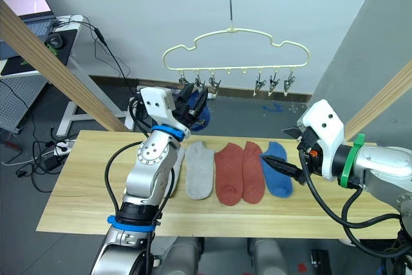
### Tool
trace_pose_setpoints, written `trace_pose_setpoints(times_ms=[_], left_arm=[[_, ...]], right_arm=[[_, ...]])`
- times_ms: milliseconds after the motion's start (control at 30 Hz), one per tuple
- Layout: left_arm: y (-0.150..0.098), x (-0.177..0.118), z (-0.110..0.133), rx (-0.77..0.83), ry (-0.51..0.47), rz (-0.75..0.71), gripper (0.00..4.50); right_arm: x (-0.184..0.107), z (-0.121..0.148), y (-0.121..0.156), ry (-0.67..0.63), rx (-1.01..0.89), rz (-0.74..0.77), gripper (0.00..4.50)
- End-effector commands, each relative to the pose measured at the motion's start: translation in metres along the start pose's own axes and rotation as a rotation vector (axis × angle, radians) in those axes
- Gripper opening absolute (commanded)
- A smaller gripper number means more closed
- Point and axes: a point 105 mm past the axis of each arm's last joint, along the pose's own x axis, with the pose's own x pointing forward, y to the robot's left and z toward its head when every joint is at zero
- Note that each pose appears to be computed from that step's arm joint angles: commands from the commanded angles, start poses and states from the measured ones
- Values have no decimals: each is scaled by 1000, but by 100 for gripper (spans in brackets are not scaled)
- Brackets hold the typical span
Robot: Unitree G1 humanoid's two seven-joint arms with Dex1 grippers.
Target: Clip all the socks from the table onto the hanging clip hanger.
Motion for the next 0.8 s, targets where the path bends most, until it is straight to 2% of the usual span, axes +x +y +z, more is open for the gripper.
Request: trace_pose_setpoints(times_ms=[33, 367, 800], left_arm=[[0, 5, 12, 5, -46, 16, 190], [5, 21, 15, 10, -53, 104, 190], [-3, 30, 20, -24, -61, 103, 190]], right_arm=[[-6, 8, 1, -30, -41, -25, 450], [-8, 5, 2, -25, -32, -47, 450], [-7, 3, 5, -33, -12, -62, 450]])
